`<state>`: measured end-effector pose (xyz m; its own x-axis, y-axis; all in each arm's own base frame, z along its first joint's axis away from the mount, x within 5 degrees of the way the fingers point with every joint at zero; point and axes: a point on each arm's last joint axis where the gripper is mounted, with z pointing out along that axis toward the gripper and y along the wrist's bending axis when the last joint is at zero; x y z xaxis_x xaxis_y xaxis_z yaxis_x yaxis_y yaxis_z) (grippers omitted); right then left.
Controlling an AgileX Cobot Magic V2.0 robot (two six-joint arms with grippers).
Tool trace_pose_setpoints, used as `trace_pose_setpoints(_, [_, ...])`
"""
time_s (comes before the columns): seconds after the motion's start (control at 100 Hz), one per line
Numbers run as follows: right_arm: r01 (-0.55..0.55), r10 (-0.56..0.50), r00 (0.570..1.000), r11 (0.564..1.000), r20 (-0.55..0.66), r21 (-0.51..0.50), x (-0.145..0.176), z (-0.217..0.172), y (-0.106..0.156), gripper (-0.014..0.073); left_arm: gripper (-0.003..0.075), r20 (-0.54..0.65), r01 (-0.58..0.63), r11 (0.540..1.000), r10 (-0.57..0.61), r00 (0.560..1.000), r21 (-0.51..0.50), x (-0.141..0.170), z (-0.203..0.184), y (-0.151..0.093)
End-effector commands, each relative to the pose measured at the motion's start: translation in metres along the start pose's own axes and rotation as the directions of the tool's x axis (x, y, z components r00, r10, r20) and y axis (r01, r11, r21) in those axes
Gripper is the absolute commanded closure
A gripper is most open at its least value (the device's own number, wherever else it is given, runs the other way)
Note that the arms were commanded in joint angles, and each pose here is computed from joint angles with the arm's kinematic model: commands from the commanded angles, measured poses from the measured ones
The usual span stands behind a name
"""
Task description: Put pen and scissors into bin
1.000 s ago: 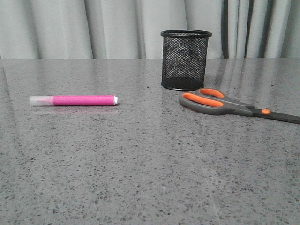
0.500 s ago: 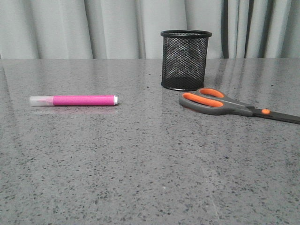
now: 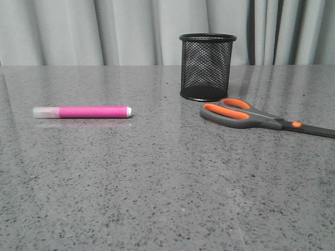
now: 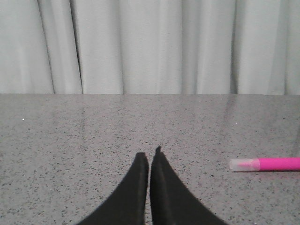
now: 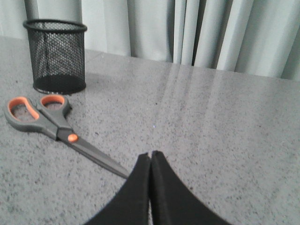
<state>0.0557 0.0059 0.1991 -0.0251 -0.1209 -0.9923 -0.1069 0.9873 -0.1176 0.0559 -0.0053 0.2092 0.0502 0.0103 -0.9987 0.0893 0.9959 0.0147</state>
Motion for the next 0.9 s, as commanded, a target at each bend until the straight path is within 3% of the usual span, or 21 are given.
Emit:
trace_pose_setpoints(0.0, [-0.047, 0.044, 0.989, 0.999, 0.138, 0.019, -0.008, -0.002, -0.002, 0.0671, 0.0739, 0.064, 0.087, 0.996, -0.086, 0.994, -0.014, 0.006, -0.001, 0.002])
trace_pose_setpoints(0.08, [-0.132, 0.129, 0.978, 0.991, 0.164, 0.011, -0.01, -0.002, -0.002, 0.0671, 0.0739, 0.065, 0.182, 0.983, -0.181, 0.981, -0.012, 0.007, -0.001, 0.002])
trace_pose_setpoints(0.28, [-0.326, 0.322, 0.93, 0.945, 0.179, -0.013, -0.011, -0.002, -0.003, 0.0671, 0.0739, 0.067, 0.431, 0.903, -0.429, 0.901, -0.004, 0.007, -0.001, 0.003])
trace_pose_setpoints(0.41, [-0.48, 0.478, 0.861, 0.877, 0.175, -0.034, -0.011, -0.002, -0.004, 0.0671, 0.0739, 0.068, 0.551, 0.835, -0.549, 0.833, 0.001, 0.006, -0.001, 0.003])
trace_pose_setpoints(0.47, [-0.5, 0.499, 0.85, 0.865, 0.171, -0.038, -0.011, -0.002, -0.004, 0.0671, 0.0739, 0.071, 0.575, 0.818, -0.574, 0.816, 0.006, 0.005, -0.002, 0.003])
trace_pose_setpoints(0.76, [-0.493, 0.495, 0.866, 0.869, 0.072, -0.052, -0.035, 0.003, -0.002, 0.0645, 0.074, 0.053, 0.569, 0.821, -0.571, 0.819, 0.052, -0.027, -0.001, -0.001])
trace_pose_setpoints(0.89, [-0.461, 0.459, 0.887, 0.887, -0.045, -0.035, -0.057, 0.018, -0.002, 0.0645, 0.074, -0.057, 0.451, 0.89, -0.448, 0.892, 0.061, -0.048, 0.007, -0.007])
